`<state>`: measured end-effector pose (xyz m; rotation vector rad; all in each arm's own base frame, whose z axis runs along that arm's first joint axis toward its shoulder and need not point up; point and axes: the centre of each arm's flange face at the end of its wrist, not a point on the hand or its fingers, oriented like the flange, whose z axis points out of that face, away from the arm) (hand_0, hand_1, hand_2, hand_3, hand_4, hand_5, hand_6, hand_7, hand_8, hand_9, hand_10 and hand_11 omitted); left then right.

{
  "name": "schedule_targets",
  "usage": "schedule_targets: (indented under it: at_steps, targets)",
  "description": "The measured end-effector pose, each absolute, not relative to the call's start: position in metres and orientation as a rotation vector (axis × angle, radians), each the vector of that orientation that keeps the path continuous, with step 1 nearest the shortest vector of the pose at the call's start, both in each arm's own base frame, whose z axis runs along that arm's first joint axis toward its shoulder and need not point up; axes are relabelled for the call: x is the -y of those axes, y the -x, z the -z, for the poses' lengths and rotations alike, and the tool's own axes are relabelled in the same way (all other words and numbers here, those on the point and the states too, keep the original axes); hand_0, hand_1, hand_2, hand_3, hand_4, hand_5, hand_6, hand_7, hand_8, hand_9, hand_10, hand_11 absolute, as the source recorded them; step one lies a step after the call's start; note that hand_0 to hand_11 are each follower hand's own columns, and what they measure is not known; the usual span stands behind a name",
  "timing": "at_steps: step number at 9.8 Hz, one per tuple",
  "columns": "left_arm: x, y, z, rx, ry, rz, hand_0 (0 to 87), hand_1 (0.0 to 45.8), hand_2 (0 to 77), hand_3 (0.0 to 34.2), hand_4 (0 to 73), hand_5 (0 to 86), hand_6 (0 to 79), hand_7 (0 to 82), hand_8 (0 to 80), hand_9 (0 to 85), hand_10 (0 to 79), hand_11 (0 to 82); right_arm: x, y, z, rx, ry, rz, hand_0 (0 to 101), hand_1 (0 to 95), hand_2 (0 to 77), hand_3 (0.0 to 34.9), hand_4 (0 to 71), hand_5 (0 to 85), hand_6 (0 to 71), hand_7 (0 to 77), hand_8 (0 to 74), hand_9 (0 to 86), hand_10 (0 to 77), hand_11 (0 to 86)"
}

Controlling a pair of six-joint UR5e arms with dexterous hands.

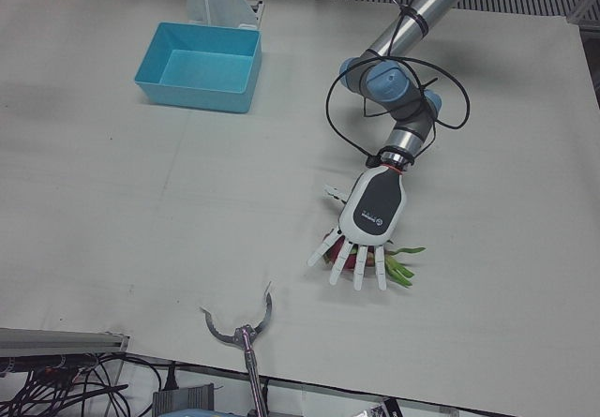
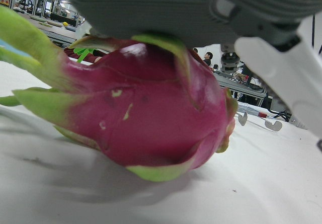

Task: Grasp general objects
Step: 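Close the left hand fingers around the dragon fruit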

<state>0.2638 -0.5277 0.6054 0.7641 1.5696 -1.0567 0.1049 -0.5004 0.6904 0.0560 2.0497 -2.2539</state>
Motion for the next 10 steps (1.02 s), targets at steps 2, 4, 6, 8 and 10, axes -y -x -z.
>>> schedule_targets:
  at_steps: [2, 4, 6, 8, 10]
  targets:
    - [0.531, -0.263, -0.602, -1.557, -0.766, 1.062, 53.7, 0.0, 1.1, 28.2, 4.4, 2.2, 0.5, 1.1, 1.1, 1.1, 0.5, 1.1, 0.500, -0.105, -0.690, -2.050, -0.056, 2.254, 0, 4.9, 1.6, 0.0, 0.0, 0.0, 0.0, 0.0, 0.0, 1.6, 0.0, 1.1]
    - [0.531, -0.259, -0.589, -1.553, -0.771, 1.065, 54.0, 0.0, 1.1, 30.3, 4.9, 2.2, 0.5, 1.1, 1.1, 1.1, 0.5, 1.1, 0.500, -0.105, -0.690, -2.050, -0.056, 2.254, 0, 4.9, 1.6, 0.0, 0.0, 0.0, 0.0, 0.0, 0.0, 1.6, 0.0, 1.1]
    - [0.530, -0.257, -0.585, -1.539, -0.775, 1.062, 54.1, 0.0, 1.1, 30.4, 4.9, 2.2, 0.5, 1.1, 1.1, 1.1, 0.5, 1.1, 0.500, -0.105, -0.690, -2.050, -0.056, 2.254, 0, 4.9, 1.6, 0.0, 0.0, 0.0, 0.0, 0.0, 0.0, 1.6, 0.0, 1.1]
    - [0.532, -0.259, -0.581, -1.512, -0.810, 1.026, 54.3, 0.0, 1.1, 30.5, 4.9, 2.2, 0.5, 1.1, 1.1, 1.1, 1.1, 1.1, 0.500, -0.105, -0.690, -2.050, -0.056, 2.254, 0, 4.9, 1.6, 0.0, 0.0, 0.0, 0.0, 0.0, 0.0, 1.6, 0.0, 1.1]
    - [0.534, -0.260, -0.579, -1.486, -0.845, 0.987, 54.2, 0.0, 1.1, 30.6, 4.9, 2.2, 0.5, 1.1, 1.1, 1.1, 1.1, 1.1, 0.500, -0.105, -0.690, -2.050, -0.056, 2.254, 0, 4.9, 1.6, 0.0, 0.0, 0.0, 0.0, 0.0, 0.0, 1.6, 0.0, 1.1]
